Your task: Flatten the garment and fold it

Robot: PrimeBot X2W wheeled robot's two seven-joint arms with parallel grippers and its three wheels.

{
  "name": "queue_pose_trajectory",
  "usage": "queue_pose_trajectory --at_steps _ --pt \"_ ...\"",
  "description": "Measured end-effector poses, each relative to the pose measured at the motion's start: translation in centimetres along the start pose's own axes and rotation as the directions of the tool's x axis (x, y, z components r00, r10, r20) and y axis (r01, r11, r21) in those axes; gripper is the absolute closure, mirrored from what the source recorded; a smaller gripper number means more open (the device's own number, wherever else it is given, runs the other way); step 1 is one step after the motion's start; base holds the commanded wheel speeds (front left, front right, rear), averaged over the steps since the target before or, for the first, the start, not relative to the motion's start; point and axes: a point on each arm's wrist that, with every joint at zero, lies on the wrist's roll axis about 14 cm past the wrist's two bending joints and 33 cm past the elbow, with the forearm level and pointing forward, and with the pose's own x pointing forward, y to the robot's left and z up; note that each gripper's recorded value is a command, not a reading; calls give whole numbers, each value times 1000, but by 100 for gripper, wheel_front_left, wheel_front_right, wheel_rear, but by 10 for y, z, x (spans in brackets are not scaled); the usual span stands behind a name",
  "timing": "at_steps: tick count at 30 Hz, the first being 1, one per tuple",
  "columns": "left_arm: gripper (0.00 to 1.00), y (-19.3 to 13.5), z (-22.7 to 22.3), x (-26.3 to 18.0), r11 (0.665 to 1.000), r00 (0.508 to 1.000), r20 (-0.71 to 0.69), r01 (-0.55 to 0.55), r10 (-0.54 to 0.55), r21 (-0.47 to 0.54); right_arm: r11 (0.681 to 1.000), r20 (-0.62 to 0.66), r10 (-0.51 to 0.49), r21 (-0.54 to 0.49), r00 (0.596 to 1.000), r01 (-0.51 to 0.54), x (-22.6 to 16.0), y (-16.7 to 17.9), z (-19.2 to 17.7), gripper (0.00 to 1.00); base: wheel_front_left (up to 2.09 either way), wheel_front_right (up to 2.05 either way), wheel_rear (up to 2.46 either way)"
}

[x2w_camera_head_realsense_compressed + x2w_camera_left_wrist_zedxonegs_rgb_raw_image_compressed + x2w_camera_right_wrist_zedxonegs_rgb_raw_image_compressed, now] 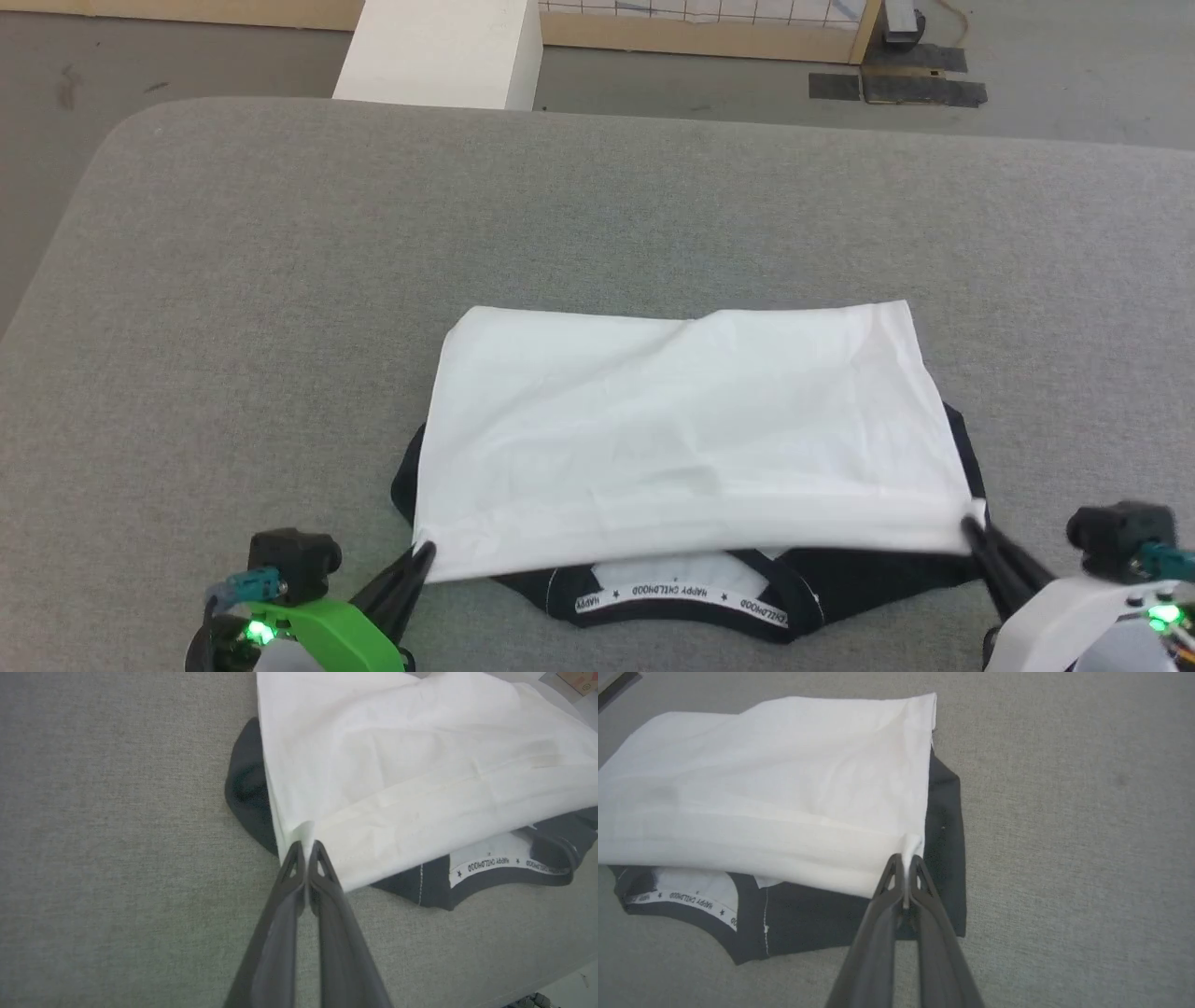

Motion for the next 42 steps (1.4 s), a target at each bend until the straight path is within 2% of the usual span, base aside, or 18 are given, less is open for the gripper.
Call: queue_pose_trajectory --at_steps 3,4,5,6,10,13,14,19,26,28,31,37,42 --pt "100 0 -6 3 1000 1000 3 -3 3 -11 1000 -72 -14 15 997 15 -2 0 -23 100 0 0 0" --pt "77 1 -9 4 1000 1000 1 -6 6 -15 1000 -90 -16 21 996 18 -2 0 -28 94 0 0 0" --pt "14 2 -12 5 1000 1000 -6 -11 11 -16 1000 -119 -14 21 993 17 -3 1 -36 53 0 0 0" --pt "0 3 -15 5 1000 1000 -12 -17 17 -19 1000 -146 -13 26 989 17 -3 2 -43 0 0 0 0" --pt "0 5 -21 6 999 999 -26 -31 31 -25 999 -195 -13 43 981 22 -6 3 -56 0 0 0 0" --pt "0 7 -14 7 998 998 19 -52 53 -37 998 -188 -22 57 982 34 -8 1 -53 0 0 0 0" --pt "0 16 9 6 995 986 132 -93 99 -47 994 -149 -46 91 988 61 -9 -6 -43 0 0 0 0" --pt "0 35 51 -5 980 919 344 -196 195 -31 974 2 -127 191 992 124 -13 -31 -9 0 0 0 0" --pt "0 28 113 -4 970 822 541 -240 177 48 946 84 -121 312 989 89 1 -36 11 0 0 0 0" --pt "0 24 132 -4 966 785 597 -250 168 58 938 76 -108 339 991 77 10 -35 10 0 0 0 0" --pt "0 22 143 -2 961 761 627 -267 166 70 927 35 -78 370 996 60 21 -29 2 0 0 0 0" --pt "0 26 145 2 958 747 640 -282 180 60 923 -85 -11 383 996 44 42 -13 -20 0 0 0 0" --pt "0 31 142 4 957 746 636 -288 195 45 928 -179 -6 366 984 73 53 -15 -34 0 0 0 0"
